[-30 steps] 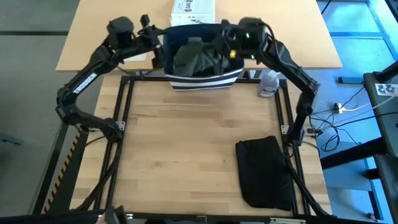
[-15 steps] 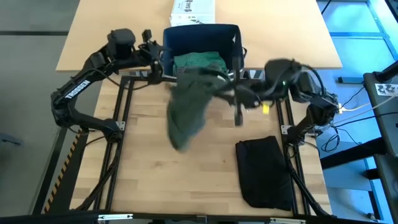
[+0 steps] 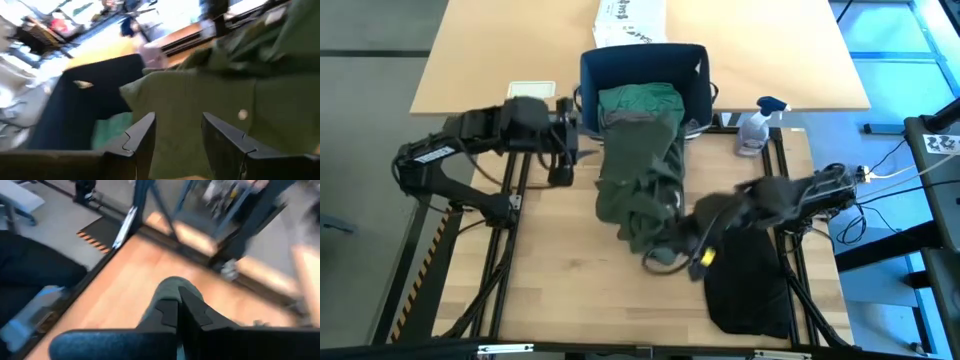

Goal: Fold Laundry from Bin
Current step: Fold the green polo shirt

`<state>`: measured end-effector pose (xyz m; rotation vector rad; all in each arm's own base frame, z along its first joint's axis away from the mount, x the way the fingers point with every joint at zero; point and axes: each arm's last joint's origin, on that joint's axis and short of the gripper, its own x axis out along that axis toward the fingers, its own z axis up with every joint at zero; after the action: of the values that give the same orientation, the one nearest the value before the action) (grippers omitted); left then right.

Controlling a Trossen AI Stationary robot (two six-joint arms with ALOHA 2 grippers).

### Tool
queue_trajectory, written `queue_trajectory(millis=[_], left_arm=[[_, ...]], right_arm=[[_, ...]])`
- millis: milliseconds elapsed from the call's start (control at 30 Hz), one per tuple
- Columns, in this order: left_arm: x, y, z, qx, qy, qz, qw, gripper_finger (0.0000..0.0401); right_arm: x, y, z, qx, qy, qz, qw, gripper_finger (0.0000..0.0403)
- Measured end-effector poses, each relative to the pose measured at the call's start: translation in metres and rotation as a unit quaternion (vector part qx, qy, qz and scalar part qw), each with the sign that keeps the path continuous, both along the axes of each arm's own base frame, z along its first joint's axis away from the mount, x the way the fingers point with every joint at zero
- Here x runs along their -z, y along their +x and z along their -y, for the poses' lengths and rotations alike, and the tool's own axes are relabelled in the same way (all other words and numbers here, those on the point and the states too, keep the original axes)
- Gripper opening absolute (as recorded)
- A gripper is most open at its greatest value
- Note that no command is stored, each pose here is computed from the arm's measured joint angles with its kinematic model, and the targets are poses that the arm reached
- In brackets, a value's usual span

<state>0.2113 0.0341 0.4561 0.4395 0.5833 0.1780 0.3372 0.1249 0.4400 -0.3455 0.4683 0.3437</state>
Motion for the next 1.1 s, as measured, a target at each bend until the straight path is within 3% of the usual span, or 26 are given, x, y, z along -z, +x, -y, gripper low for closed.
queue_trajectory(millis=[167, 333, 567, 800, 967, 1100], left_arm=[[0.018, 0.008, 0.022, 0.024, -0.024, -0.031, 0.999, 0.0151], [0.039, 0.014, 0.033, -0.013, -0.009, -0.057, 0.998, 0.0151], [0.083, 0.024, 0.043, -0.035, -0.051, -0.092, 0.994, 0.0151], [0.134, 0.034, 0.053, -0.037, -0.07, -0.105, 0.991, 0.0151], [0.149, 0.037, 0.054, -0.041, -0.072, -0.095, 0.992, 0.0151], [0.152, 0.037, 0.051, -0.083, -0.036, -0.081, 0.993, 0.0151]], right_arm=[[0.078, 0.02, -0.01, 0.004, 0.067, -0.072, 0.995, 0.0], [0.135, 0.026, -0.006, 0.044, 0.101, -0.096, 0.989, 0.0], [0.179, 0.019, 0.003, 0.119, 0.121, -0.145, 0.975, 0.0], [0.214, 0.004, 0.001, 0.145, 0.173, -0.225, 0.948, 0.0001], [0.228, -0.006, -0.005, 0.14, 0.171, -0.26, 0.94, 0.0011], [0.222, -0.005, -0.008, 0.124, 0.161, -0.248, 0.947, 0.0027]])
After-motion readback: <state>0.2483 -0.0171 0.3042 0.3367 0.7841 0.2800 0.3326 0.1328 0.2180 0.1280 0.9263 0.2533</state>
